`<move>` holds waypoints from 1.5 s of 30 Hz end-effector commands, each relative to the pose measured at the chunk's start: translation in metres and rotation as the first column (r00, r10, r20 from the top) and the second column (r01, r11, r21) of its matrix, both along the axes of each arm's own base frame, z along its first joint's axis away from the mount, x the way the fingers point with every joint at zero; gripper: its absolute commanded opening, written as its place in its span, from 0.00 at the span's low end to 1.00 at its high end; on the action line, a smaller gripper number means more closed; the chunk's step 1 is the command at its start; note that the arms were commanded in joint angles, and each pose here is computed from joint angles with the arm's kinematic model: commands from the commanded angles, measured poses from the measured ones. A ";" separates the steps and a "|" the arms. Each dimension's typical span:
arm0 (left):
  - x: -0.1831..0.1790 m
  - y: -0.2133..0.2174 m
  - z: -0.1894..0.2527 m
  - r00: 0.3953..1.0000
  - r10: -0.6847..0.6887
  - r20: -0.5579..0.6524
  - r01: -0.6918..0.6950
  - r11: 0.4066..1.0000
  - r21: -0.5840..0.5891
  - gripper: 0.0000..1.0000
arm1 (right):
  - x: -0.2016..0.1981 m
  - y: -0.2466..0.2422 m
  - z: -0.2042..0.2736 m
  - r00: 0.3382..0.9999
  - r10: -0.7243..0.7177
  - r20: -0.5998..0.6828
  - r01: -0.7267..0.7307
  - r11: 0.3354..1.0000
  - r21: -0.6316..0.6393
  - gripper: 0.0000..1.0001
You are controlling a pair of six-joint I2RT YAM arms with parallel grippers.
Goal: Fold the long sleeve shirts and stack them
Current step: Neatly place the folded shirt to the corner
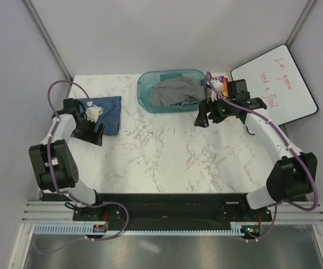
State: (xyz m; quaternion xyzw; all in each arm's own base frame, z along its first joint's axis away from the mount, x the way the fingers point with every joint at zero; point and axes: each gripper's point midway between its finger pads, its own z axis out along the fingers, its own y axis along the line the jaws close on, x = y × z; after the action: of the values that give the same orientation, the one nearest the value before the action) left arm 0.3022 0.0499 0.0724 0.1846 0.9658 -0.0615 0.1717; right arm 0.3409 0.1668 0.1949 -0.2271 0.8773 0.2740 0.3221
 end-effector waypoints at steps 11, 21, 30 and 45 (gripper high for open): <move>0.079 0.027 -0.058 0.978 0.191 0.089 -0.194 0.981 0.027 0.89 | 0.008 0.001 -0.007 1.000 0.000 -0.010 0.000 1.000 0.010 0.98; 0.152 0.013 -0.057 0.945 0.300 0.131 -0.296 0.954 -0.053 0.89 | 0.018 0.001 -0.026 0.998 -0.004 -0.057 0.004 1.000 0.005 0.98; 0.205 0.001 -0.047 0.923 0.343 0.174 -0.331 0.939 -0.095 0.88 | 0.025 -0.001 -0.034 0.997 -0.011 -0.078 0.012 1.000 0.005 0.98; 0.213 -0.037 0.056 0.928 0.288 0.236 -0.221 0.936 -0.275 0.88 | 0.035 0.000 -0.007 0.999 -0.012 -0.030 0.013 1.000 0.027 0.98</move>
State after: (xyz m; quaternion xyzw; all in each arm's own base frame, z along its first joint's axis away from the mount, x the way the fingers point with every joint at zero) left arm 0.5344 0.0502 0.0394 0.0269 0.9578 -0.0564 0.2805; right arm 0.3655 0.1662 0.1519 -0.2037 0.8982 0.2820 0.2689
